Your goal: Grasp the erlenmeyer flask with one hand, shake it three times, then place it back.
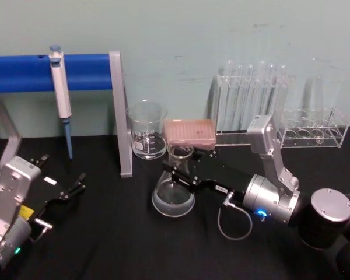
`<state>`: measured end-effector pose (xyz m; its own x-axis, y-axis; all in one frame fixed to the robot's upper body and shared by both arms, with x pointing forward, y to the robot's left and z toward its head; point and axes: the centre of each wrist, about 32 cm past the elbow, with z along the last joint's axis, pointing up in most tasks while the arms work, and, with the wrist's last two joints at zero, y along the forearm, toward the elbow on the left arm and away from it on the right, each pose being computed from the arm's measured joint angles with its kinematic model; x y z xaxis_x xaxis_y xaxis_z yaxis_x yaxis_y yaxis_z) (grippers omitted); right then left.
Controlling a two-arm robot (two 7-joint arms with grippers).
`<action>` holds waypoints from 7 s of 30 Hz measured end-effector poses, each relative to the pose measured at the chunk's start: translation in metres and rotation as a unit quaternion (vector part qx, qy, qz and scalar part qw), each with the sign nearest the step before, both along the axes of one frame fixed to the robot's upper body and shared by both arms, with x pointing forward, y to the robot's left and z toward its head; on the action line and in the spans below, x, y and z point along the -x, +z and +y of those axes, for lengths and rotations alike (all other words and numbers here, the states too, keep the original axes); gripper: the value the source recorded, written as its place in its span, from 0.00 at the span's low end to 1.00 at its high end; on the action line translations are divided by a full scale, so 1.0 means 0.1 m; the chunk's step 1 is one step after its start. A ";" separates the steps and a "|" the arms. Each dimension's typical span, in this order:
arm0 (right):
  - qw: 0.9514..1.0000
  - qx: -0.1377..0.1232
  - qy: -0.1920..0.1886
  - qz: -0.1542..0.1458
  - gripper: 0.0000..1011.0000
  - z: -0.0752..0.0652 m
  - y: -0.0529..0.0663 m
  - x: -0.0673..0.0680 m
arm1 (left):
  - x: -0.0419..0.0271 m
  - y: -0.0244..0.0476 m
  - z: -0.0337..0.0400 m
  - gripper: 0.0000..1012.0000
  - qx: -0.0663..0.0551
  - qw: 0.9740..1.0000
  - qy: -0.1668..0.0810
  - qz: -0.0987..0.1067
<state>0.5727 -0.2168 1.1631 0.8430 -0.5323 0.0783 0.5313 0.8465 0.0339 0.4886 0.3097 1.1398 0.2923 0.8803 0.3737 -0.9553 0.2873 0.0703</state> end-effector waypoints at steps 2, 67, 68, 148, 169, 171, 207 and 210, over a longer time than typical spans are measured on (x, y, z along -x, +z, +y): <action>1.000 -0.003 -0.001 -0.002 0.45 0.00 0.03 0.01 | 0.000 0.000 0.000 0.99 0.000 1.000 0.000 0.000; 0.998 -0.032 -0.047 -0.014 0.45 0.05 0.12 0.20 | 0.000 0.000 0.000 0.99 0.000 1.000 0.000 0.000; 0.998 -0.032 -0.054 -0.014 0.45 0.04 0.12 0.20 | 0.000 0.000 0.000 0.99 0.000 1.000 0.000 0.000; 0.999 0.012 -0.015 -0.036 0.45 0.11 0.22 0.30 | 0.000 0.000 0.000 0.99 0.000 1.000 0.000 0.000; 0.977 -0.008 -0.209 -0.044 0.45 -0.04 0.18 0.42 | 0.000 0.000 0.000 0.99 0.000 1.000 0.000 0.000; 0.971 -0.009 -0.235 -0.043 0.45 -0.06 0.18 0.43 | 0.000 0.000 0.000 0.99 0.000 1.000 0.000 0.000; 0.970 0.005 -0.241 -0.025 0.45 -0.07 0.17 0.41 | 0.000 0.000 0.000 0.99 0.000 1.000 0.000 0.000; 0.977 0.008 -0.213 -0.030 0.45 -0.03 0.18 0.41 | 0.000 0.000 0.000 0.99 0.000 1.000 0.000 0.000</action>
